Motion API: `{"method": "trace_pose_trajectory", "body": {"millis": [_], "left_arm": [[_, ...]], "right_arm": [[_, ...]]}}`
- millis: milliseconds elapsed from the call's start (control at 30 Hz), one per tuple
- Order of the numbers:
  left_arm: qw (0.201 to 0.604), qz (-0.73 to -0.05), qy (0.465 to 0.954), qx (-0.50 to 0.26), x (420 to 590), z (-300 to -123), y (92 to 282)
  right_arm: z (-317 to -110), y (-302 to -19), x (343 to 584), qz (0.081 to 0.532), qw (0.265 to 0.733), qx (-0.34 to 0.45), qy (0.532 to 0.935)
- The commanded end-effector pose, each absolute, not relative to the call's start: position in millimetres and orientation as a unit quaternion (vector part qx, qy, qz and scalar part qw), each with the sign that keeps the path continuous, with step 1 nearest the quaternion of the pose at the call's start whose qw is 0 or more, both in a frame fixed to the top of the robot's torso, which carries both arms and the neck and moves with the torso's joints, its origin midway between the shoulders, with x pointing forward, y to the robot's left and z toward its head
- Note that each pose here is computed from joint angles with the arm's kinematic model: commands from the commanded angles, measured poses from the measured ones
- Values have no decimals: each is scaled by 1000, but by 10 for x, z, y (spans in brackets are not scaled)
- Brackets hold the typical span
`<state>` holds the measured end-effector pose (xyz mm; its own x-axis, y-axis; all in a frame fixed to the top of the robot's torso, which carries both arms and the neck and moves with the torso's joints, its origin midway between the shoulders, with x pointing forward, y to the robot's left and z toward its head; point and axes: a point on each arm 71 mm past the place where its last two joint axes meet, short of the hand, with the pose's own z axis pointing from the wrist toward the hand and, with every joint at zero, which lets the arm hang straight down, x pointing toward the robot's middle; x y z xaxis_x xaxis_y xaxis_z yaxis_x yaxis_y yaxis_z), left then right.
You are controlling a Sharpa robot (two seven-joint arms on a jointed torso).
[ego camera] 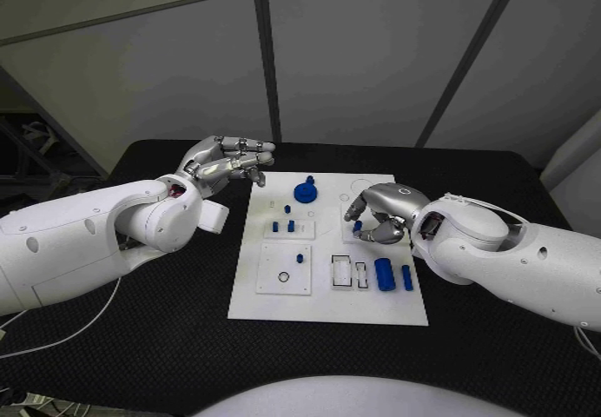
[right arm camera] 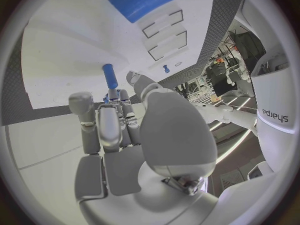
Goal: Assemble the parts on the task board
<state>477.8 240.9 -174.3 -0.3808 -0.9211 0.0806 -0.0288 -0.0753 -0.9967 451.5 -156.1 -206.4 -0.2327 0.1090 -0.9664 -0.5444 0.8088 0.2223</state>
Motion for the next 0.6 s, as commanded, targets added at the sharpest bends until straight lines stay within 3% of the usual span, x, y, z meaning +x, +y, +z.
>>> {"method": "trace_pose_trajectory", "body": {"millis": [33, 600], "left_arm": [[365, -609, 571, -413, 4778, -1731, 2396], [365, -608, 571, -414, 4778, -1732, 2401]], "right_arm": [[-2081, -1575, 4544, 261, 598, -149, 743], [-2130, -1600, 4602, 244, 592, -150, 753]]}}
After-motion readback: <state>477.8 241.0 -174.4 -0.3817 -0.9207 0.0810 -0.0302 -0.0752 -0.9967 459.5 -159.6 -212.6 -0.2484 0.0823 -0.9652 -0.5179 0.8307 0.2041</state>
